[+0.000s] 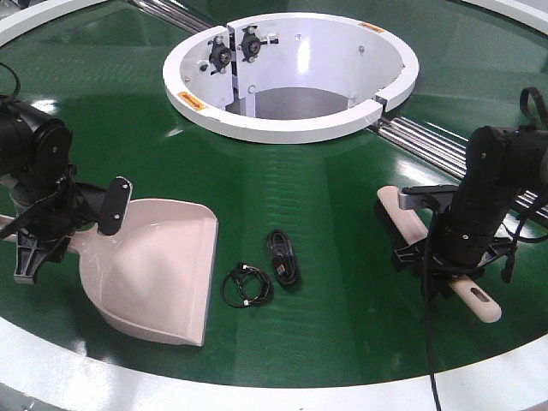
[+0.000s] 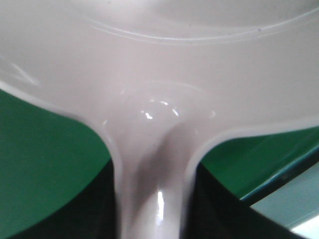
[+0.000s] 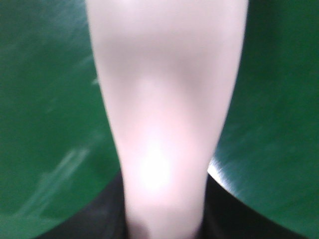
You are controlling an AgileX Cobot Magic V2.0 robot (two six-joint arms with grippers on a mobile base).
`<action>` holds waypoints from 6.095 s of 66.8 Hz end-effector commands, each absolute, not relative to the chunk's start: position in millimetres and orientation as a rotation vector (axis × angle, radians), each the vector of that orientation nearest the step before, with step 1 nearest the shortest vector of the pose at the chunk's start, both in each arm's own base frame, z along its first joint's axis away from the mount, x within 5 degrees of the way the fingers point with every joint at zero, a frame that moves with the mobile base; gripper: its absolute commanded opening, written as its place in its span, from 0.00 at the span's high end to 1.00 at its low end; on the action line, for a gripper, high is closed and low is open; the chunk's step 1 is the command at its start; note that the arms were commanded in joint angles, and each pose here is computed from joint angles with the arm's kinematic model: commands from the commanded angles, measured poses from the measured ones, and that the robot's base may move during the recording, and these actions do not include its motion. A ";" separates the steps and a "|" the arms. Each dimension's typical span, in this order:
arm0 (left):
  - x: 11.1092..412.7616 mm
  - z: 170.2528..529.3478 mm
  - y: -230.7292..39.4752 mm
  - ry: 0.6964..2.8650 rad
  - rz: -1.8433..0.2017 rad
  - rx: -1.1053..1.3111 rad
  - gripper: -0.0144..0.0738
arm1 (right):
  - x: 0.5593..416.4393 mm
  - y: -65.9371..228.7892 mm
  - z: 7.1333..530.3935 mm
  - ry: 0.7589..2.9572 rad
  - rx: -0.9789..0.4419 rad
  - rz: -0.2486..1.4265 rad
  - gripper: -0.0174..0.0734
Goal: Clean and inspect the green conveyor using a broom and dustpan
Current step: 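Move the brush toward the black cable beside the dustpan, then sweep the black cable into the dustpan with the right-held brush, then carry the brush back and set it down on the conveyor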
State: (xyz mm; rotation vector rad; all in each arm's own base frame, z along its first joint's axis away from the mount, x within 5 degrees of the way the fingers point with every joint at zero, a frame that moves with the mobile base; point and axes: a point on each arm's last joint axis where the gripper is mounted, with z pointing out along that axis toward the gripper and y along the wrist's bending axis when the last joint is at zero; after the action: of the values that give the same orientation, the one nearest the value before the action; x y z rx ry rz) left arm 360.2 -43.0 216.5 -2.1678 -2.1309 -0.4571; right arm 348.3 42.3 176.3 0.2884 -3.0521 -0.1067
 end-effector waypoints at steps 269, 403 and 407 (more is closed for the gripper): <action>361.6 241.0 -43.9 -2.189 -0.568 -2.191 0.84 | 302.7 322.7 187.8 -2.923 0.392 -0.327 0.81; 361.6 241.0 -43.9 -2.189 -0.568 -2.191 0.84 | 304.8 50.4 225.2 -3.276 0.152 -0.027 0.80; 361.6 241.0 -43.9 -2.189 -0.568 -2.191 0.84 | 305.6 50.5 220.1 -3.264 0.169 -0.023 0.79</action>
State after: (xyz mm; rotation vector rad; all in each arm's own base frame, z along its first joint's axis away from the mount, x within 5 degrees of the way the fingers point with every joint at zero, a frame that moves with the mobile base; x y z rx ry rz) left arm 360.6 -41.4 216.9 -2.1670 -2.1156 -0.4750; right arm 301.3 50.8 209.3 0.1470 -3.1791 -0.0079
